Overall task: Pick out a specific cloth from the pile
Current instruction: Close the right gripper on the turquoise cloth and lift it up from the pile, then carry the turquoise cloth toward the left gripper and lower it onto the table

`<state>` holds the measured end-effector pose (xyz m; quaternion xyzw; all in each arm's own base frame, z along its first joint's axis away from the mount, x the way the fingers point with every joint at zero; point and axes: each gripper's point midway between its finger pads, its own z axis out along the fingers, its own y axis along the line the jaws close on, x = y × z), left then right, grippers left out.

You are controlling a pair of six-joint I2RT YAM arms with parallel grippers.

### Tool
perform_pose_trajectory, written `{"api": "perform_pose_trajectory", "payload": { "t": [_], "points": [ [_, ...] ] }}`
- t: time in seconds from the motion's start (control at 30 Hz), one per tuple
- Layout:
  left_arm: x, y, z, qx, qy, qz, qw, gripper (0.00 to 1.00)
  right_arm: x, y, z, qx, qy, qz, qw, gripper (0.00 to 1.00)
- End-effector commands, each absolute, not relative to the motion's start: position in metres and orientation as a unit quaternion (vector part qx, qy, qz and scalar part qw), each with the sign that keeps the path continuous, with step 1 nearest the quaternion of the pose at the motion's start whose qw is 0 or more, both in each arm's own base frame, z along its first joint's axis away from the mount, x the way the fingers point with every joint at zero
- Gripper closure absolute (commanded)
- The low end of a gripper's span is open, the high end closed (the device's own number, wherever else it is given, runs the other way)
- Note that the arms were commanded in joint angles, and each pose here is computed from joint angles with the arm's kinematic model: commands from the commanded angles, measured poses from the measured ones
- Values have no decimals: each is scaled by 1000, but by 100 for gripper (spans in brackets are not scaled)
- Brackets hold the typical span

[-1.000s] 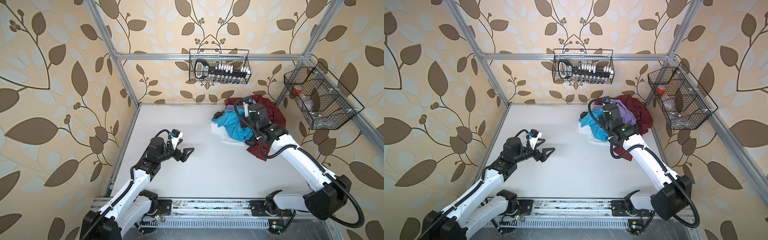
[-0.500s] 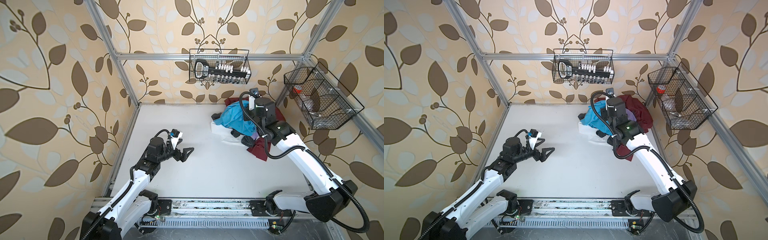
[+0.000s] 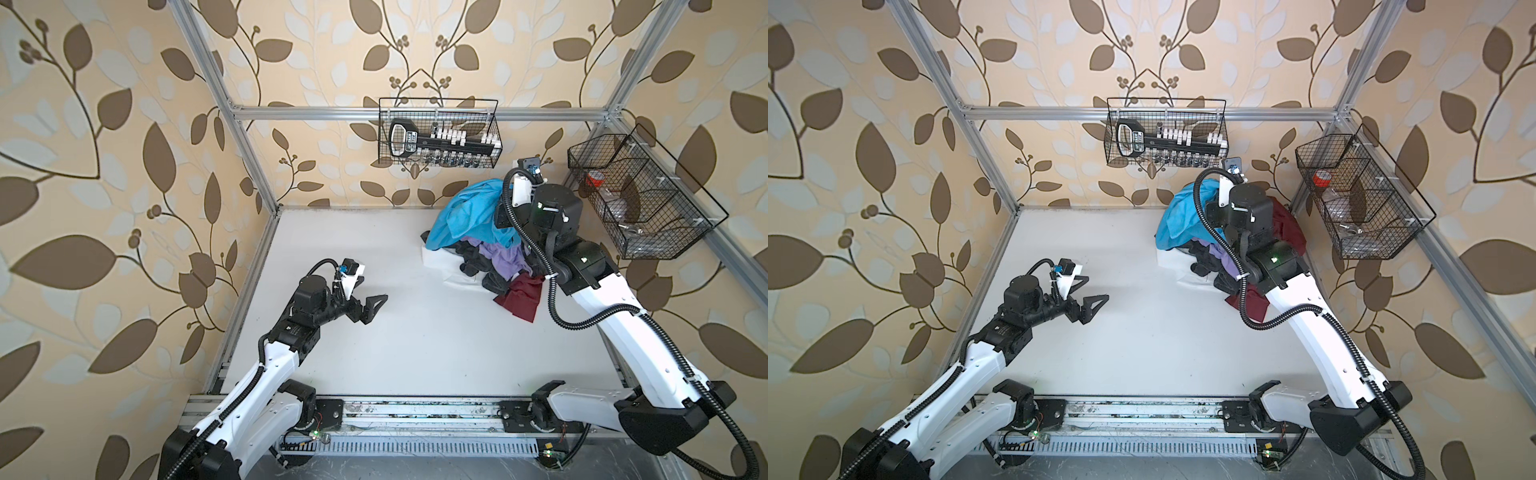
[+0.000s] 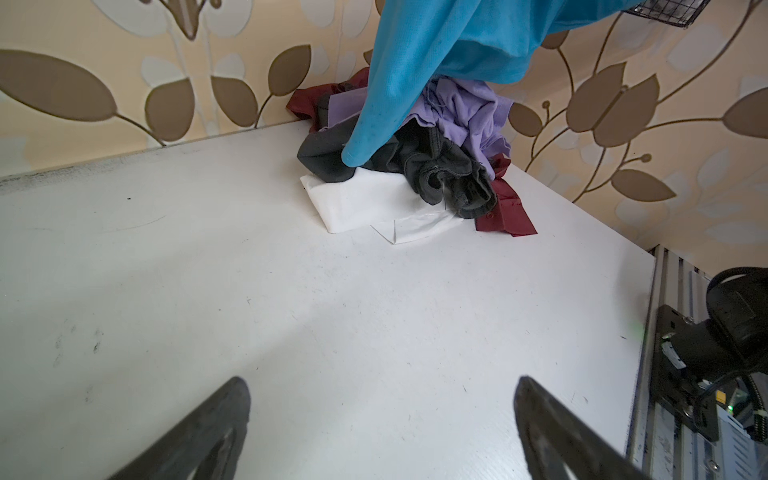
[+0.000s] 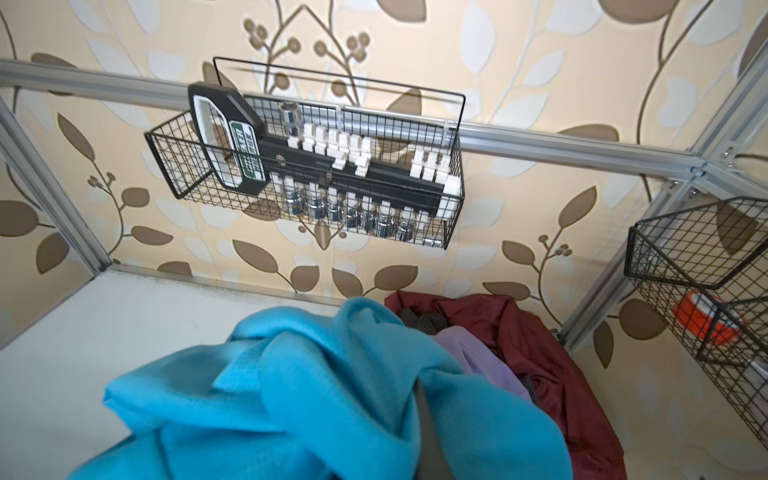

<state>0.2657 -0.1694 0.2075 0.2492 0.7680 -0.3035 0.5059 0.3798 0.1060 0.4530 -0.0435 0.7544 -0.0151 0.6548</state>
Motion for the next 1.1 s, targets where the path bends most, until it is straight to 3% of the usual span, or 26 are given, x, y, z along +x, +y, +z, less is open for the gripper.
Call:
{"api": "perform_pose_trajectory", "payload": {
  "t": [0.0, 0.83, 1.07],
  "points": [
    [266, -172, 224, 260, 752, -298, 527, 1, 364, 108, 498, -38, 716, 19, 697, 100],
    [264, -168, 228, 257, 747, -284, 544, 1, 319, 192, 575, -141, 620, 225, 739, 100],
    [262, -166, 235, 254, 737, -281, 561, 1, 330, 238, 559, -183, 622, 288, 705, 100]
  ]
}}
